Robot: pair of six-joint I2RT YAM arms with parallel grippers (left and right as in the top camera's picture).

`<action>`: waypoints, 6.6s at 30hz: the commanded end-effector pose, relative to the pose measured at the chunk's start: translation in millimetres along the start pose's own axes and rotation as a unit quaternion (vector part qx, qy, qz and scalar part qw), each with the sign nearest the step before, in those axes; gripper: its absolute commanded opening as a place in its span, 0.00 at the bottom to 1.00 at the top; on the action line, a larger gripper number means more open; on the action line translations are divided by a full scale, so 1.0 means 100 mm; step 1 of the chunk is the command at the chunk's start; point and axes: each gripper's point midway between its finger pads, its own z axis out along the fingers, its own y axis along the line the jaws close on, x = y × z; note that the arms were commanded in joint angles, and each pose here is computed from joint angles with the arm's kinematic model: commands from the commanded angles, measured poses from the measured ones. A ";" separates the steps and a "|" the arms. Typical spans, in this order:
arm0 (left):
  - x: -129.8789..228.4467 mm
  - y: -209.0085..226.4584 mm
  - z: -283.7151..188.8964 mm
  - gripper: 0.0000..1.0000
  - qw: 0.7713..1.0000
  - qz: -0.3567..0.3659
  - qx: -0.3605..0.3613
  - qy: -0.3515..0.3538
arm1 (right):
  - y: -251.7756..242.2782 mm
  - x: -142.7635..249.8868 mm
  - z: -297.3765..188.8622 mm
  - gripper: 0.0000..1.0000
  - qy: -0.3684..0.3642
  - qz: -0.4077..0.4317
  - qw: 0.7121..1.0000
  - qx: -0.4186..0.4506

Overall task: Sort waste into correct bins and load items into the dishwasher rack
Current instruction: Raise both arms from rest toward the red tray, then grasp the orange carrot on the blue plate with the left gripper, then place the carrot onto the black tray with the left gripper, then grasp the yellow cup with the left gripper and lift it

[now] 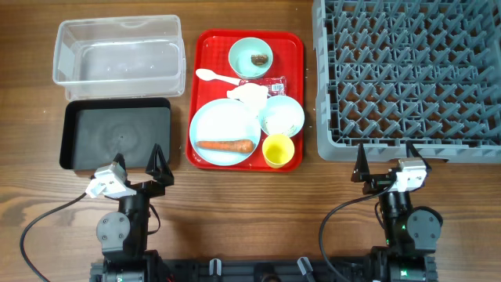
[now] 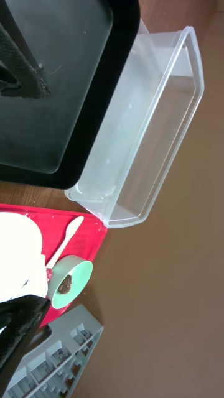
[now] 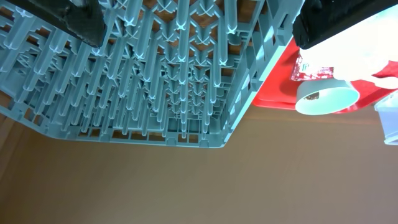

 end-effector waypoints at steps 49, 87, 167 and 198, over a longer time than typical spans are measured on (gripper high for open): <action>-1.81 -0.83 0.59 1.00 0.974 0.089 -0.074 0.196 | 0.34 -2.68 0.18 1.00 0.032 -0.071 0.986 -0.145; 1.71 -0.96 0.72 0.71 0.717 0.014 -0.337 0.610 | 0.52 -1.03 1.12 1.00 0.461 0.175 0.848 -0.194; 1.75 -2.25 0.62 0.91 0.706 0.276 0.083 0.647 | 0.42 -1.05 1.24 1.00 0.447 0.177 0.862 -0.160; 0.47 -2.95 0.77 0.04 0.685 -0.080 0.313 0.653 | 0.67 -1.17 1.16 1.00 0.435 0.196 0.845 -0.240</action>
